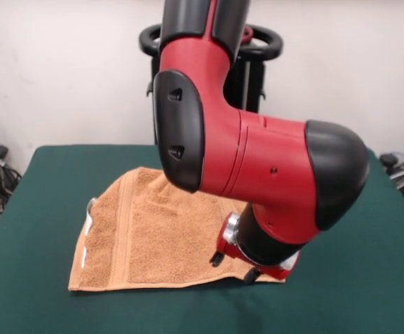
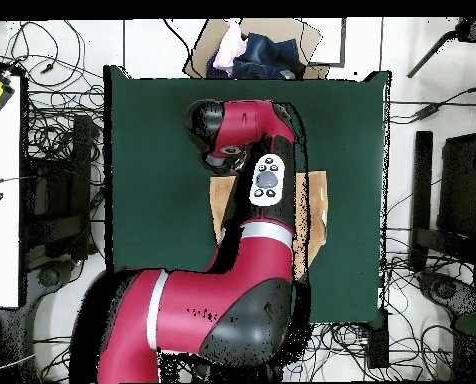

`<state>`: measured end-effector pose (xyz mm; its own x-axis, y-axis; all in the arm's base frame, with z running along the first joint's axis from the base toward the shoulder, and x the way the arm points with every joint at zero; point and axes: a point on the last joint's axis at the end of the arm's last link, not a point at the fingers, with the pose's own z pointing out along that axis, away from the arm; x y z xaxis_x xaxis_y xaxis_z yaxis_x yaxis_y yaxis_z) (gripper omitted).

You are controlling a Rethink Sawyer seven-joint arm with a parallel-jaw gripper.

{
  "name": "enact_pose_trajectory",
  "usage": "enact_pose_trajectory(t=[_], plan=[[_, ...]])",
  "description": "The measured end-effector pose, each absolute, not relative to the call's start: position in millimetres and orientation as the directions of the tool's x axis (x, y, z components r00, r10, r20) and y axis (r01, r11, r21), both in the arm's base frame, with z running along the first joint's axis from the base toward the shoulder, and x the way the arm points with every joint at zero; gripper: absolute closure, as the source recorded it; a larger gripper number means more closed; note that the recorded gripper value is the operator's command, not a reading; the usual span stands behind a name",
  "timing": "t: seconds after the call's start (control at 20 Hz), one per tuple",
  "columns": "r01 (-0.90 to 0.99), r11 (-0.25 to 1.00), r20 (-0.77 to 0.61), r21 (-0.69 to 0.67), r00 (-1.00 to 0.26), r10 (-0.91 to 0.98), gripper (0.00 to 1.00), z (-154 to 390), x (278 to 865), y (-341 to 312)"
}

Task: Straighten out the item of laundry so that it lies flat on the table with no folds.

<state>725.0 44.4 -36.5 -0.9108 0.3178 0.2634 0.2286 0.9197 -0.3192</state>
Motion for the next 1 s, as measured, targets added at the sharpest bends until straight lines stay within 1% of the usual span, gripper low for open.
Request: enact_pose_trajectory(t=[0.3,1.0], plan=[[0.228,0.924,0.232,-0.306,-0.924,0.305,0.0,-31.4,715.7,47.1],[0.237,0.923,0.26,-0.302,-0.911,0.319,0.0,-12.1,694.8,48.3]])
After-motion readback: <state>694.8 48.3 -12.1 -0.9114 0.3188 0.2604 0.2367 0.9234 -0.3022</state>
